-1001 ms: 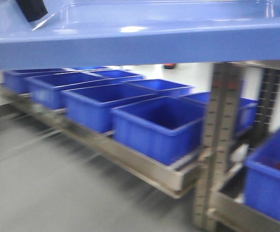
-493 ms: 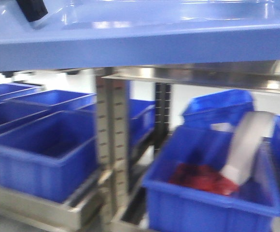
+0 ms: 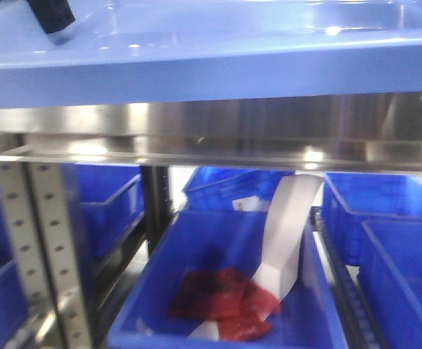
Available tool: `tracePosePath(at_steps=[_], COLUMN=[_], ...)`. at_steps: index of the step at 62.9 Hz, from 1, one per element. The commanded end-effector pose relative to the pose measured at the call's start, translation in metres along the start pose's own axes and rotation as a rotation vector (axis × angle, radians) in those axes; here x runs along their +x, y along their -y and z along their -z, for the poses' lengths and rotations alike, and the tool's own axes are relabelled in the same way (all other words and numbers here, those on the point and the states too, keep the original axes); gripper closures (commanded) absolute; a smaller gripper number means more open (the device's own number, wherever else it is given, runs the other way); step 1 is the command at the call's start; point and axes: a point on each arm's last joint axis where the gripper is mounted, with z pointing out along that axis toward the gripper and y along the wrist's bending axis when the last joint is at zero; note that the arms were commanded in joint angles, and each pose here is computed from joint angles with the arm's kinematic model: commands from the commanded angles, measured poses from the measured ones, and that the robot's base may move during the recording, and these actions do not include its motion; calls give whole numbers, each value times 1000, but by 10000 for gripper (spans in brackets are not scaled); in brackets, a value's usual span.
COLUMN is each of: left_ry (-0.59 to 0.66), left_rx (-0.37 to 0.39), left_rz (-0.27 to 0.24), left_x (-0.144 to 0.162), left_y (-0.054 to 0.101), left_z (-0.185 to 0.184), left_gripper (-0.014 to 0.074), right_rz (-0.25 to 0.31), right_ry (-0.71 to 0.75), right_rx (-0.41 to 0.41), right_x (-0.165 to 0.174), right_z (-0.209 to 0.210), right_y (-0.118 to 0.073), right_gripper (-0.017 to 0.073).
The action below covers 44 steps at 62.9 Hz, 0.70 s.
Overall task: Grab blue tray and place on right shelf
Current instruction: 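Hold the tray while the base turns and drives to the steel shelf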
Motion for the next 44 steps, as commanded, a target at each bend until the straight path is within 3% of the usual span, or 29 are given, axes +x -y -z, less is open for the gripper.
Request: tracePosePath(at_steps=[1, 44], left_ry=[-43, -43], left_rx=[13, 13], left_rz=[-54, -54], left_x=[11, 11], left_y=[3, 3], left_z=[20, 20], left_gripper=[642, 642], right_rz=[46, 46], right_ry=[109, 109], right_rx=[1, 1], right_x=[-7, -7], right_z=[17, 17], right_y=[2, 2], right_gripper=[502, 502])
